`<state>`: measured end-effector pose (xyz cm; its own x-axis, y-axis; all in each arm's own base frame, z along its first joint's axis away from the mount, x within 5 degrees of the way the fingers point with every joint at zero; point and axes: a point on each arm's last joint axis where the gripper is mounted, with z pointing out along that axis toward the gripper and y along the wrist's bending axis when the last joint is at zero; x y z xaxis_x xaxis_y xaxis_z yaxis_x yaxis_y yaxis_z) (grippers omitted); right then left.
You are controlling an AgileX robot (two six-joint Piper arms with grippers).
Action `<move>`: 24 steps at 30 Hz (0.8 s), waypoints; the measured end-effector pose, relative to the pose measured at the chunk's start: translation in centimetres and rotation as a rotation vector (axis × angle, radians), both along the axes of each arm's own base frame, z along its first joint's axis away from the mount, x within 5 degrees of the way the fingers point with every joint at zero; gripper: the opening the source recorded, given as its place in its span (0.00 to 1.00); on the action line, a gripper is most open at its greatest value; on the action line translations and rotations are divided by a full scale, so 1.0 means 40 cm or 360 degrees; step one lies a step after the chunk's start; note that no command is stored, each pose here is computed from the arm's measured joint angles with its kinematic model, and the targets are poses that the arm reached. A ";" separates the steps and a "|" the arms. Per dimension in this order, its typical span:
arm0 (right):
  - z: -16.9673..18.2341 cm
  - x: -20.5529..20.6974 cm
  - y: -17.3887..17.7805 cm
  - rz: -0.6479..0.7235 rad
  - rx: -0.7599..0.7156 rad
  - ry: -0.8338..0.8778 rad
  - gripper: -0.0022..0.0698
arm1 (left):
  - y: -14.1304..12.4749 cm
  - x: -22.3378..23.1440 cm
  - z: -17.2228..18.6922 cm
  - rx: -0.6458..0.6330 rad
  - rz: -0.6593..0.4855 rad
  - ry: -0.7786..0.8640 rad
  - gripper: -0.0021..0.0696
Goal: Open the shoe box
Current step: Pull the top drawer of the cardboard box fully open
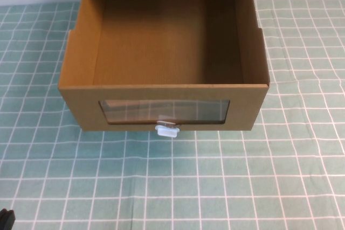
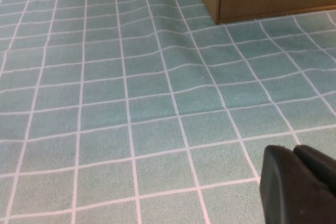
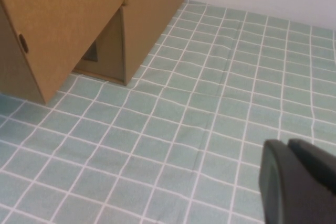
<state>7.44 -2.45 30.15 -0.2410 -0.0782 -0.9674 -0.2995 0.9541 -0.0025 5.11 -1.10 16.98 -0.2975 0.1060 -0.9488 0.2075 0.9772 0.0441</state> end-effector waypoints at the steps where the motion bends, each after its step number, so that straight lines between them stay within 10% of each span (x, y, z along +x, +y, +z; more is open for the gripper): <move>1: 0.000 0.000 -0.001 -0.0004 0.0003 -0.0001 0.01 | 0.000 0.000 0.000 0.0000 0.0000 0.0000 0.02; 15: 0.015 -0.085 -0.069 -0.0903 0.0369 -0.0123 0.01 | 0.000 0.000 0.000 -0.0003 0.0000 0.0000 0.02; 24: 0.116 -0.113 0.024 -0.0551 0.0544 -0.0799 0.01 | 0.000 0.000 0.000 -0.0003 0.0000 -0.0001 0.02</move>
